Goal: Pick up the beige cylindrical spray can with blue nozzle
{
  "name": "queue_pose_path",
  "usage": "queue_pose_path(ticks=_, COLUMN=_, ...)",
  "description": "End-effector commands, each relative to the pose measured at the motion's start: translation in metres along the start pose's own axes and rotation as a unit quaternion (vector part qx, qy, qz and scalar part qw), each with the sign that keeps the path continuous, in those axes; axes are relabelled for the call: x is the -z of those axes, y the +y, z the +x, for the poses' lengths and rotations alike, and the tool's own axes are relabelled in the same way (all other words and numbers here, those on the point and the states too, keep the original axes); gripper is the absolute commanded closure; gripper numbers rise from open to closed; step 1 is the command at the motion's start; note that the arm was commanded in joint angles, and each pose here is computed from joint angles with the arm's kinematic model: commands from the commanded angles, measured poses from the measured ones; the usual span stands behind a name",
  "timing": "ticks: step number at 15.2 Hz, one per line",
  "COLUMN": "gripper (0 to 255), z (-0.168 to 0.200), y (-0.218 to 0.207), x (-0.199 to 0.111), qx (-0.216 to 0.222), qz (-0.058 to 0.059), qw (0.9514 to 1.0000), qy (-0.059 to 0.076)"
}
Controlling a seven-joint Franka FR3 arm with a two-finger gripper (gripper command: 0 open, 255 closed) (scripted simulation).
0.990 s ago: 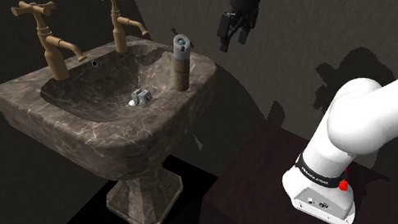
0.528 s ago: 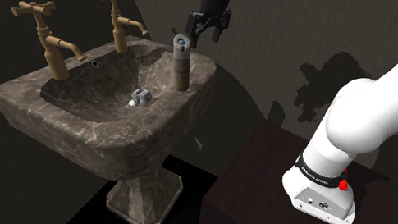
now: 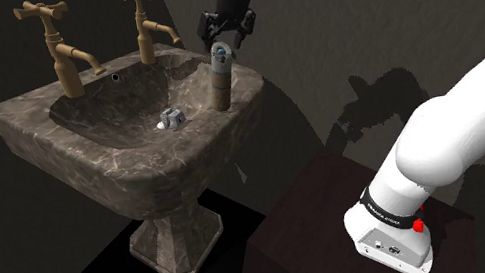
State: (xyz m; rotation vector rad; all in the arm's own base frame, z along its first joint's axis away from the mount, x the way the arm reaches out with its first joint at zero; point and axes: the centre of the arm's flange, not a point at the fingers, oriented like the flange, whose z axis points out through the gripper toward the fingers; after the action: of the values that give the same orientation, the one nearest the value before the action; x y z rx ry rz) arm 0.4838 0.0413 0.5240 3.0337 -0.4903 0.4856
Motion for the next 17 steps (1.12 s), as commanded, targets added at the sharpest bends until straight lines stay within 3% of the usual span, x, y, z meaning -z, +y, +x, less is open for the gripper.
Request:
queue_pose_path(ticks=1, gripper=0, z=-0.001, y=-0.001, x=-0.010, qx=-0.002, qz=0.000, qw=1.0000, qy=0.002)
queue_pose_path(ticks=7, gripper=0, z=-0.009, y=-0.001, x=-0.033, qx=-0.002, qz=0.000, qw=1.0000, qy=0.002)
queue_pose_path(ticks=8, gripper=255, z=-0.009, y=0.000, x=-0.032, qx=-0.002, qz=0.000, qw=1.0000, qy=0.002)
queue_pose_path(ticks=17, gripper=255, z=-0.008, y=-0.001, x=-0.033, qx=-0.002, qz=0.000, qw=1.0000, qy=0.002)
